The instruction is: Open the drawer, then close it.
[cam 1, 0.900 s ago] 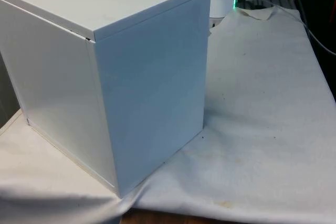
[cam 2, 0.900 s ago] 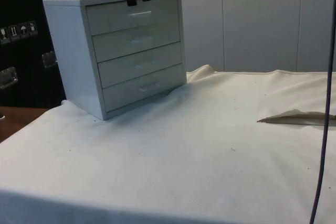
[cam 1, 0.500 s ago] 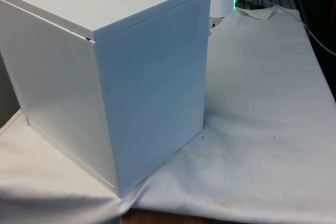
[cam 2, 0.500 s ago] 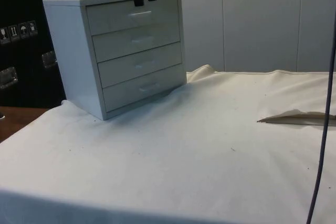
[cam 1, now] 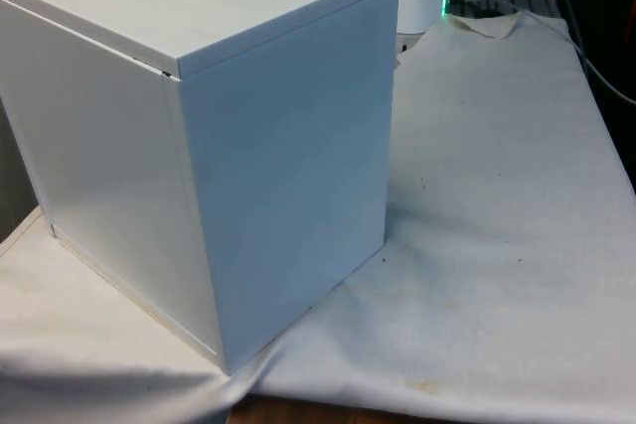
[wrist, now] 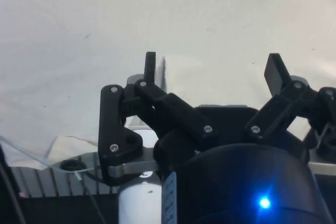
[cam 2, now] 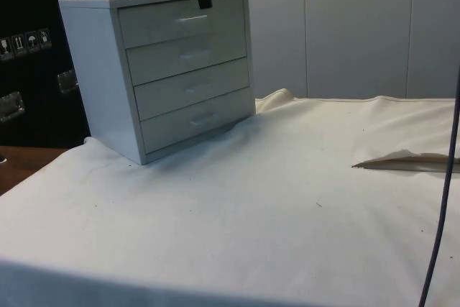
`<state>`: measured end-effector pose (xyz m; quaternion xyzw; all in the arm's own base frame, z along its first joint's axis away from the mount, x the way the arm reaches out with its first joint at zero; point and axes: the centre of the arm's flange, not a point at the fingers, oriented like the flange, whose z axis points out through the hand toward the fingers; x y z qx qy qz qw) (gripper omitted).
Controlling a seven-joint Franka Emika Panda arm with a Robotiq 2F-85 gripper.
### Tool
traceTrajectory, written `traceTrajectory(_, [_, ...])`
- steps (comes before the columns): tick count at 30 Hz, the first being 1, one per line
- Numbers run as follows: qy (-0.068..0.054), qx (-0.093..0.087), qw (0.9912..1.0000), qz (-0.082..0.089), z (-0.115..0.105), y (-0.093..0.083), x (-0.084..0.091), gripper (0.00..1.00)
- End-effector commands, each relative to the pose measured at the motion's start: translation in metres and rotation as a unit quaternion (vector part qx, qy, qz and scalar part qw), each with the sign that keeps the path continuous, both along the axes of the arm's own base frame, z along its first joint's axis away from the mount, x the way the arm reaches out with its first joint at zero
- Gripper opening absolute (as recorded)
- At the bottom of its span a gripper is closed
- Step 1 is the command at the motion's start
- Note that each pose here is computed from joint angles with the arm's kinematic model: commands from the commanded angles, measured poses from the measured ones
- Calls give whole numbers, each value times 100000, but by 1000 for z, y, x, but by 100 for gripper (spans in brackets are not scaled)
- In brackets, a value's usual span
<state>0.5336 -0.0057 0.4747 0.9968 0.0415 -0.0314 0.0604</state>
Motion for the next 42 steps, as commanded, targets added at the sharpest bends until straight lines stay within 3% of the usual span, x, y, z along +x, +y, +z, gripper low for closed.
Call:
traceTrajectory(1, [-158, -1066, 99993, 377, 1, 0, 0, 100])
traceTrajectory(2, [26, -423, 99999, 161, 0, -1, 0, 100])
traceTrajectory(8, [41, -3488, 99921, 1914, 0, -2, -1, 100])
traceTrajectory(10, [118, -2931, 99944, 1598, 0, -3, 0, 100])
traceTrajectory(11, [49, -4171, 99886, 2321, 0, -3, 0, 100])
traceTrajectory(16, [-603, -5943, 99759, 3529, 0, -5, 1, 100])
traceTrajectory(17, [-812, -6135, 99738, 3739, -1, -4, 2, 100])
traceTrajectory(18, [-207, -5826, 99772, 3406, -1, -5, 1, 100])
traceTrajectory(19, [-999, -6298, 99723, 3840, -1, -5, 2, 100])
traceTrajectory(25, [-2839, -7336, 99557, 5145, -5, -4, 4, 100])
traceTrajectory(26, [-2185, -7150, 99602, 4852, -6, -4, 4, 100])
traceTrajectory(28, [-3251, -7698, 99488, 5679, -8, -3, 5, 100])
traceTrajectory(30, [-3579, -7947, 99430, 6137, -10, -3, 5, 100])
traceTrajectory(34, [-3826, -9057, 99232, 7507, -14, -3, 5, 100])
traceTrajectory(35, [-3464, -8639, 99325, 6927, -13, -4, 5, 100])
traceTrajectory(37, [-3690, -9794, 99099, 8362, -15, -3, 5, 100])
traceTrajectory(39, [-3624, -10002, 99060, 8598, -15, -3, 5, 100])
traceTrajectory(40, [-3513, -10527, 98958, 9177, -16, -3, 5, 100])
traceTrajectory(42, [-3449, -11022, 98855, 9709, -17, -3, 4, 100])
